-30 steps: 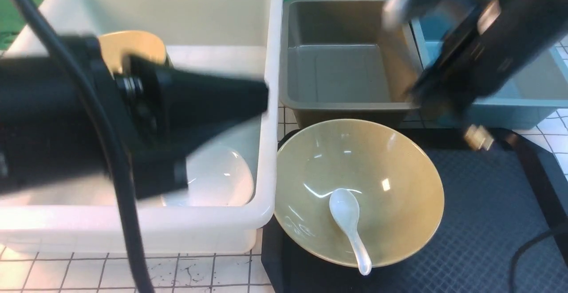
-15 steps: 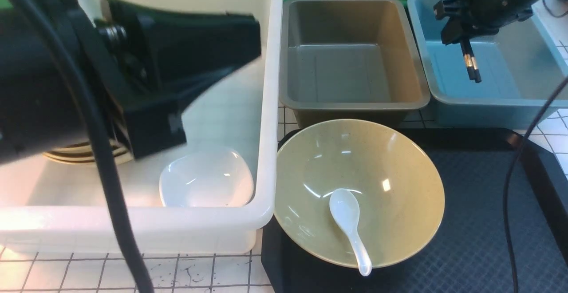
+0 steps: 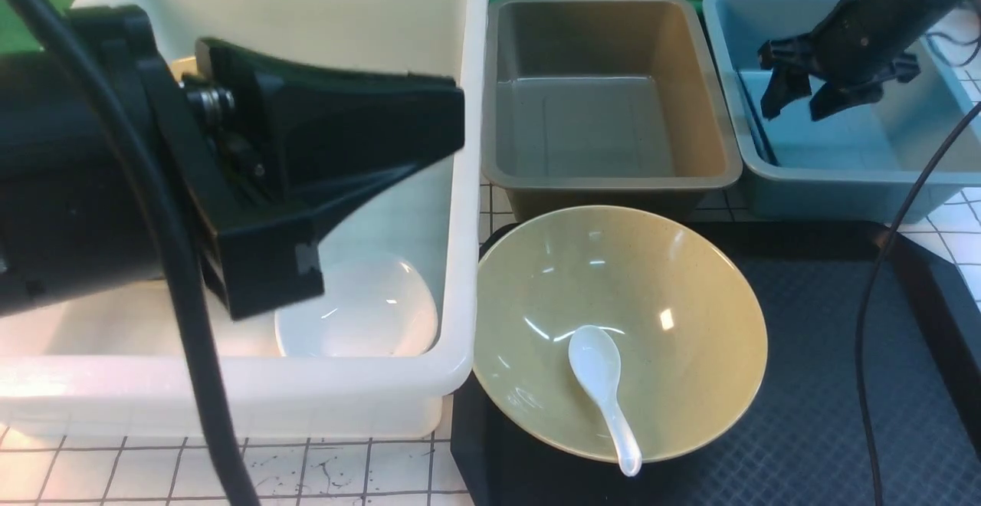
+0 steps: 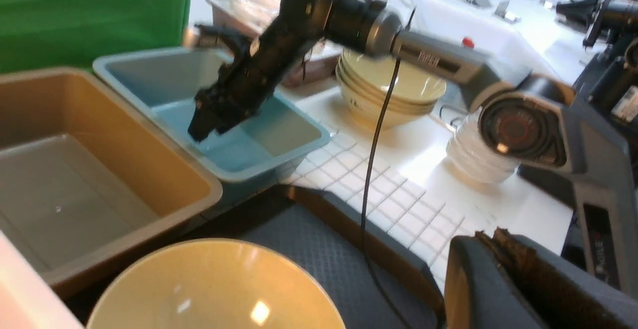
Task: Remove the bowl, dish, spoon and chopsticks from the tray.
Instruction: Use the right arm to put the chopsticks into the small storage box on the right, then use the right arm to grab the soup spoon in the middle
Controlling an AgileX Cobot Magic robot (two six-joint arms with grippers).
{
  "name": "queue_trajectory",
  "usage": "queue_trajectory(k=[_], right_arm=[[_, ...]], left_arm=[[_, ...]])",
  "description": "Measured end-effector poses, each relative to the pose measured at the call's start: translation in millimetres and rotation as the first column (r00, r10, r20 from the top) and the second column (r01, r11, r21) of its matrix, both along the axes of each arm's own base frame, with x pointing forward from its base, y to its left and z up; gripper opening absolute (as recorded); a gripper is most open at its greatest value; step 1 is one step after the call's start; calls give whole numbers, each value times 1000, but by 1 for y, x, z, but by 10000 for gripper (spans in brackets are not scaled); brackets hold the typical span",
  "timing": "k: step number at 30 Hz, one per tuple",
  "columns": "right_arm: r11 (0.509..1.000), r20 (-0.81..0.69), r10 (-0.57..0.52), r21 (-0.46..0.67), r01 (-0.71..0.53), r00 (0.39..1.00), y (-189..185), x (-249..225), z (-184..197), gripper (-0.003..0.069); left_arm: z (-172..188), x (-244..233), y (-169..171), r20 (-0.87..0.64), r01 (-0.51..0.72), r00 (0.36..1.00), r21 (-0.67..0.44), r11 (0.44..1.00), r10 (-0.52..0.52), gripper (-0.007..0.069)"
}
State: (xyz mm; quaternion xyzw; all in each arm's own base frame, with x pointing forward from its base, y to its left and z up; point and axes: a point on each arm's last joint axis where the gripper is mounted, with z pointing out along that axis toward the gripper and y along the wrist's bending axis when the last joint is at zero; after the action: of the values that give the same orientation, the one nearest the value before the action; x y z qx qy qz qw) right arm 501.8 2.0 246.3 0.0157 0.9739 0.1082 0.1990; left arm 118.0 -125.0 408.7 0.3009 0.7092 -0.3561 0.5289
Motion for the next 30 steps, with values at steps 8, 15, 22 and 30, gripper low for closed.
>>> queue_trajectory(k=[8,15,22,30], right_arm=[[992,169,122,-36,-118,978,27,-51,122,404],[967,198,252,-29,-252,947,83,-157,179,205],[945,-28,321,66,-319,947,133,-269,133,311],[944,-218,329,74,-321,919,188,-281,66,528]], left_arm=[[-6,-2,0,-63,6,998,38,999,-4,-1],[-17,-2,5,-170,-23,984,119,993,43,-1],[-26,0,11,-203,-63,973,223,973,110,-1],[-16,-15,18,-152,-37,986,180,983,65,-1]])
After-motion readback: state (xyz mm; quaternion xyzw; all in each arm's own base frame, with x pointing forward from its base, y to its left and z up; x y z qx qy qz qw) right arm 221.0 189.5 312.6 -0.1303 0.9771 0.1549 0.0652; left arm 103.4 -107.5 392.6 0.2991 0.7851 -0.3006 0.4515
